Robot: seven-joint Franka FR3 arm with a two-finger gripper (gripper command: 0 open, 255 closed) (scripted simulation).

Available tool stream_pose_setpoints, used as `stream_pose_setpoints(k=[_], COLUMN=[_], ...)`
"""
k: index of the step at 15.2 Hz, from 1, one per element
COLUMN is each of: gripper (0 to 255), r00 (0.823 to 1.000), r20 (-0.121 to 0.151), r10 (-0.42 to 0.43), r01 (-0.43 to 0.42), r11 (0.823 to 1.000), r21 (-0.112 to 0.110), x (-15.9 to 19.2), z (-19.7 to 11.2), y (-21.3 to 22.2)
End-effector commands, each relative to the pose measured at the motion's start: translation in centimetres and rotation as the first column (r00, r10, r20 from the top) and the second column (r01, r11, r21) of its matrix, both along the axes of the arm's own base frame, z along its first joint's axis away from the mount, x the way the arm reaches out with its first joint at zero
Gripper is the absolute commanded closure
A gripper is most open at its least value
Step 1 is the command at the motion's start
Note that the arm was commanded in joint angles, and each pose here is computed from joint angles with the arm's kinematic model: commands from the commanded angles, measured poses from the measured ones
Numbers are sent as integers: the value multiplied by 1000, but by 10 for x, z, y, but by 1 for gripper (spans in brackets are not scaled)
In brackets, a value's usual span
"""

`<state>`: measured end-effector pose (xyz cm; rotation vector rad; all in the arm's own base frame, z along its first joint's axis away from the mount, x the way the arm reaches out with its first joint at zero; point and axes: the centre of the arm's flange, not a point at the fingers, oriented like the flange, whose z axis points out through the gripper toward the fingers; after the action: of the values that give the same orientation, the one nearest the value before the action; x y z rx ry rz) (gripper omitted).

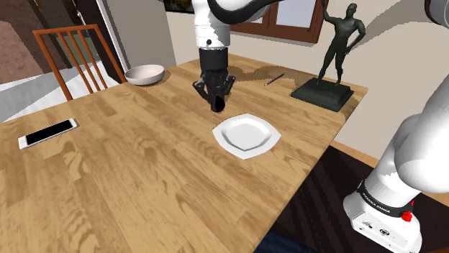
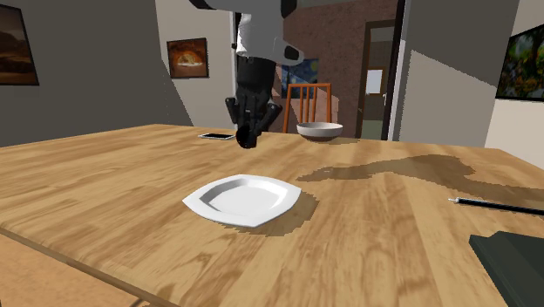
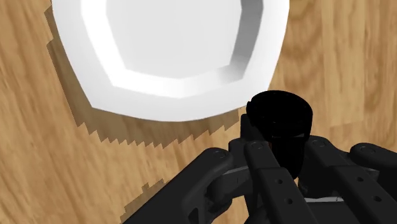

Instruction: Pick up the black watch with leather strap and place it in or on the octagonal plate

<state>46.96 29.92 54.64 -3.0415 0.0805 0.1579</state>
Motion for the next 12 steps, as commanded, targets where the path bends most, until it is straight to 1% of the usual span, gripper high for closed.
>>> stream_pose_setpoints(k=[1,6,7,12], gripper=[255,255,255,255], r00=[1000,1000,1000,1000], r20=[1,1,1,1], r10=[-1,-1,-1,-1], r01=[1,1,1,1], r11=[1000,1000,1000,1000], r21=[1,1,1,1], x=[-23,-80,-80,-80], z=[-1,-2,-2,-29], y=[-14,-47,-47,-47])
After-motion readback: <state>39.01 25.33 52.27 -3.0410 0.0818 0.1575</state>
